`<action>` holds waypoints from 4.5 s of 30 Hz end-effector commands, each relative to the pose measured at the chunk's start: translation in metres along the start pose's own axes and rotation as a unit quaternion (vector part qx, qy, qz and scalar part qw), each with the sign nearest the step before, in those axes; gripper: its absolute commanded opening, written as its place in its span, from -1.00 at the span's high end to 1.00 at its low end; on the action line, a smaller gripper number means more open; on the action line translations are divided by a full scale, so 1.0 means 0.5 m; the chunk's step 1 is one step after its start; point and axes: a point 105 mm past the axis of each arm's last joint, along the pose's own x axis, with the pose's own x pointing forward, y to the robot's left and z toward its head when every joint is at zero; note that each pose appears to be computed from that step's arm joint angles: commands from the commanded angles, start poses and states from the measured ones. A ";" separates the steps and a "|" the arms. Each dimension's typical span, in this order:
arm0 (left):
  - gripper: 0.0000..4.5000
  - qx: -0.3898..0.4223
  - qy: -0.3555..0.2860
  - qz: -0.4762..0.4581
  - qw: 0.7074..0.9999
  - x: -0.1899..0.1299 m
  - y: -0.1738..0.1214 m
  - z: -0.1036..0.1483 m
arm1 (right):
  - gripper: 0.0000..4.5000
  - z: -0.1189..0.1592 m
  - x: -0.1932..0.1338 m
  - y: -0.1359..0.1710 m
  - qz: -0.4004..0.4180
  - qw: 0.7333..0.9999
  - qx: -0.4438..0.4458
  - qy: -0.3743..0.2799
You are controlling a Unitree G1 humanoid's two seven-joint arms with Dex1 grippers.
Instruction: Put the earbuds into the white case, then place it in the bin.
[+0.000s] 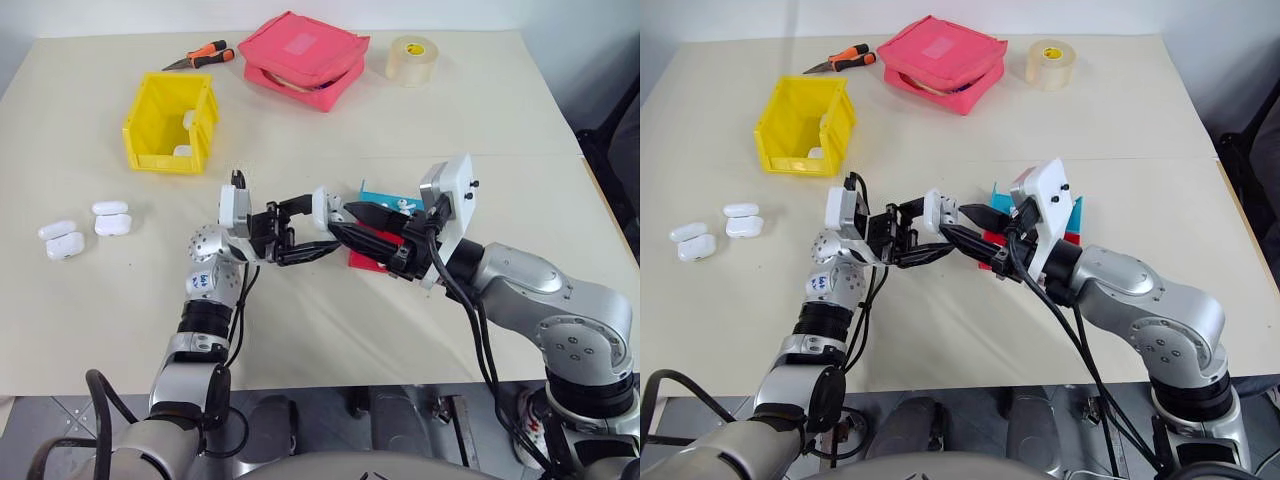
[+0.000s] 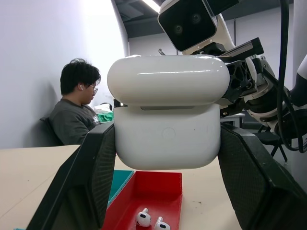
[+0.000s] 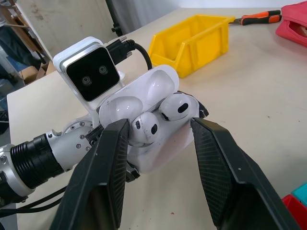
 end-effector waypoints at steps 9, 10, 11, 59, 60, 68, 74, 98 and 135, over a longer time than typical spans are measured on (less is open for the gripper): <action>-0.24 0.041 -0.019 -0.014 0.999 0.005 0.020 0.041 | 0.06 0.024 -0.036 -0.014 -0.011 0.999 -0.045 0.017; -0.24 0.041 -0.020 -0.013 0.999 0.005 0.021 0.041 | 0.06 0.027 -0.038 -0.014 -0.010 0.999 -0.048 0.017; -0.24 0.040 -0.020 -0.013 0.999 0.004 0.021 0.041 | 0.06 0.029 -0.039 -0.014 -0.011 0.999 -0.050 0.018; -0.24 0.089 0.029 0.091 0.991 -0.099 0.089 0.106 | -0.81 -0.009 -0.295 -0.162 -0.244 0.953 -0.128 0.123; -0.24 0.089 0.029 0.089 0.992 -0.098 0.087 0.106 | -0.70 -0.005 -0.289 -0.165 -0.243 0.953 -0.128 0.125; -0.24 0.079 0.024 0.064 0.995 -0.080 0.047 0.086 | 0.19 0.031 -0.208 -0.185 -0.177 0.960 -0.146 0.162; -0.24 0.071 0.016 0.058 0.996 -0.068 0.022 0.075 | 0.19 0.025 -0.153 -0.229 -0.148 0.946 -0.146 0.250; -0.24 0.080 0.014 0.083 0.993 -0.064 -0.004 0.067 | 0.19 0.012 0.030 -0.362 -0.093 0.891 -0.227 0.381; -0.24 0.072 0.013 0.090 0.993 -0.066 -0.022 0.063 | 0.19 -0.033 0.042 -0.356 -0.043 0.885 -0.193 0.422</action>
